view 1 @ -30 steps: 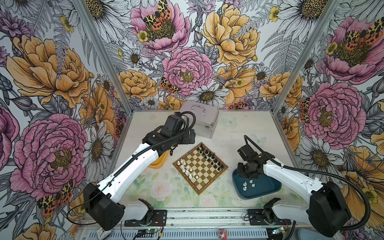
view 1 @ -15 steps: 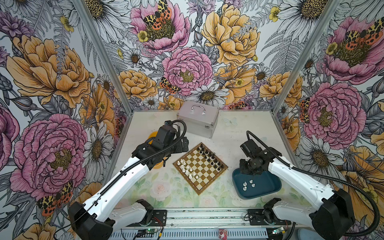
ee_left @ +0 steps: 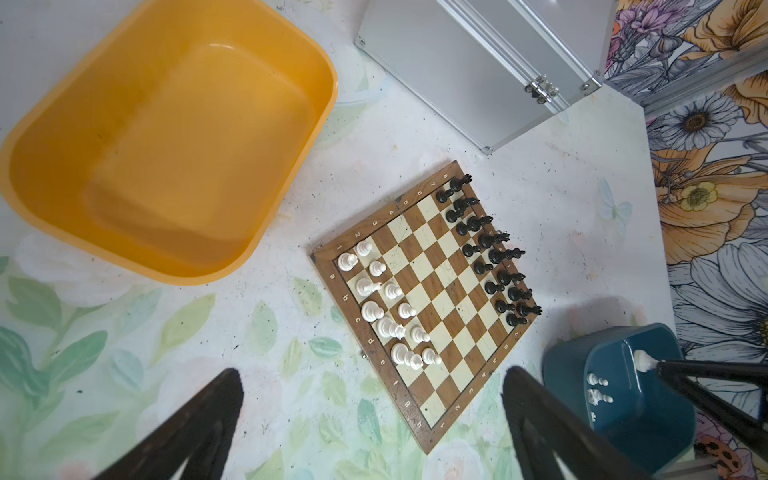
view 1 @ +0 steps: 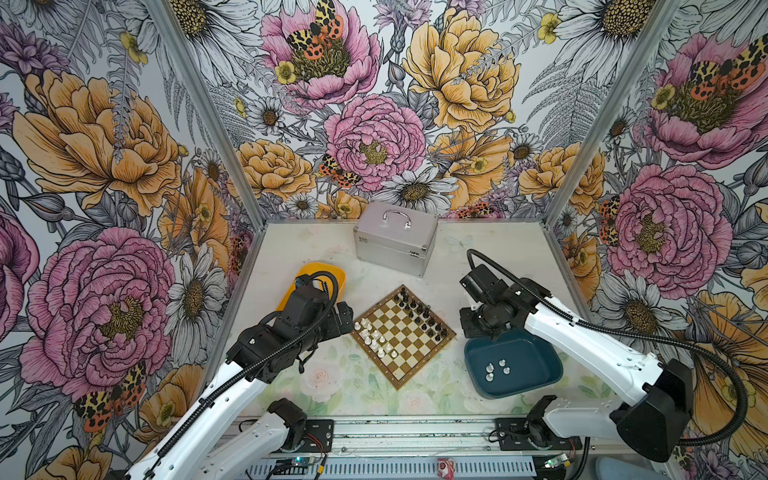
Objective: Set up the chess pieces on the board
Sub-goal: 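Close the right gripper on a white piece and lift it, then carry the white piece over the board toward the white rows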
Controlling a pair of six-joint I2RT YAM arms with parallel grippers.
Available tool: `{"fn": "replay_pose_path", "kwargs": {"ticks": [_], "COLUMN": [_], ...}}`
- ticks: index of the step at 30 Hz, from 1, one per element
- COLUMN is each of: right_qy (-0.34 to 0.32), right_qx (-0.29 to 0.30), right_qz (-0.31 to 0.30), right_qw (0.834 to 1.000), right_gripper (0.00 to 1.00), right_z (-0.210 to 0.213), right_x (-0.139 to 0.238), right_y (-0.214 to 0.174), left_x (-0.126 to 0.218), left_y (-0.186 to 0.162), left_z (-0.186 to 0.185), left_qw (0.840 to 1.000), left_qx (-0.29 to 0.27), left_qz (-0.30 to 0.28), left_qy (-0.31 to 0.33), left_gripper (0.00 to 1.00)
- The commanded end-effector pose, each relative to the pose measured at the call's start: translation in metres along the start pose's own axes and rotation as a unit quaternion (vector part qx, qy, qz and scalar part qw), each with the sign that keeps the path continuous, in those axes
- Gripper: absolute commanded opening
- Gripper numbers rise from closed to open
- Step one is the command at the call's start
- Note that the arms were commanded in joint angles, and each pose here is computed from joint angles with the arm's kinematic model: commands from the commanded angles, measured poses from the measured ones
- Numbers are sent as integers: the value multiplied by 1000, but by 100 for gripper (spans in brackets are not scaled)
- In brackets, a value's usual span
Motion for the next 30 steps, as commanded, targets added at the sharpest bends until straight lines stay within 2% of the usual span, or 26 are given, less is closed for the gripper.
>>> {"fn": "replay_pose_path", "kwargs": {"ticks": [1,9,21,30], "right_qy": [1,22,3,0], "right_qx": [18,29,101,120], "right_qz": [-1,11,31,44], "right_qw": [1000,999,994,992], "right_gripper": [5,6,5,5], "right_z": [12,56,144,179], "right_x": [0,-21,-61,-81], "right_y": [2,-1,-31,-50], "left_x": [6,11,45,58], "left_y": [-6,-8,-11,-13], "left_z": [13,10,17,18], "left_qw": [999,1000,999,999], "left_qx": [31,18,17,17], "left_qz": [-4,9,-12,-25], "left_qy": [19,1,-26,-44], "left_gripper": [99,99,99,99]}}
Point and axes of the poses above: each gripper's point midway between its finger pads, its own x axis back along the fingers, its own z axis along the line the jaws close on, y = z × x, the point moved 1 cm from there along x, back along the fingers, and after that the axes turned 14 degrees about -x, right-handed, at the moved point
